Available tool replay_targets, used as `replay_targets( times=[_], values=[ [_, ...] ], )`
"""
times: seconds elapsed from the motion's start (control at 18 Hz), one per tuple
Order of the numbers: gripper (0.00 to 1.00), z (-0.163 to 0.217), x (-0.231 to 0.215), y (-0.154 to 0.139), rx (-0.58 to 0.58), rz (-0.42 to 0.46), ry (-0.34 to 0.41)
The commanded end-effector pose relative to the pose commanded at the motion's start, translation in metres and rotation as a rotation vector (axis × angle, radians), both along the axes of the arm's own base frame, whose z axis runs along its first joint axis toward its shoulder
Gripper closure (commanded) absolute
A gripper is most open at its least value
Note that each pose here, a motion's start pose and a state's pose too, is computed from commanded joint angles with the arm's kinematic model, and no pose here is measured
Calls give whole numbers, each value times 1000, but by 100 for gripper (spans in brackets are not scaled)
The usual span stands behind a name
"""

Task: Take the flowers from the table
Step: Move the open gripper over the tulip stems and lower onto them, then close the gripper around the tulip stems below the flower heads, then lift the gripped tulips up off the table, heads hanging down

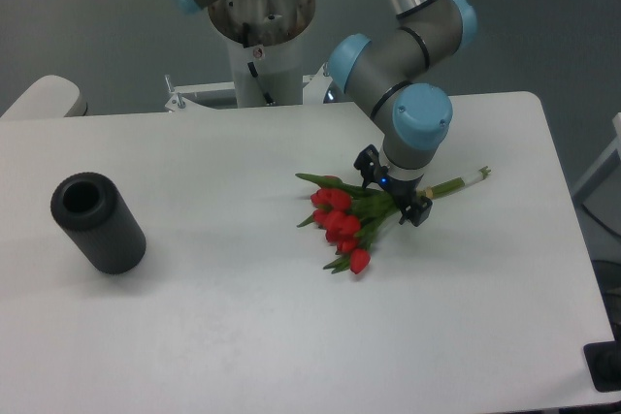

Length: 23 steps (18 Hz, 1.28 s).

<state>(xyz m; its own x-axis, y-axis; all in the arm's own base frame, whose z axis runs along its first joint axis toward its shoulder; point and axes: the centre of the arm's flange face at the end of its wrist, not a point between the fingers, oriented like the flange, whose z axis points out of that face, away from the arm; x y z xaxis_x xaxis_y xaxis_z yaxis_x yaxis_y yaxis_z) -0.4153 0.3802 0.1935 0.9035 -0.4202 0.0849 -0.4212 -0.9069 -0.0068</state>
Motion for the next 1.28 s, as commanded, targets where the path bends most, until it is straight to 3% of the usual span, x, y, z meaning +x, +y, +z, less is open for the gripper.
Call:
replay_targets(
  times=[0.22,0.44,0.61,1.0,1.28],
  values=[
    [2,-3,1,1,-1,-8,-6],
    [44,-2,-4,4,3,-3,-4],
    [61,1,-8,4,9,-1,2],
    [64,19,-21,5,21,-4,27],
    [64,79,-37,24,93,-1,-20]
  ],
)
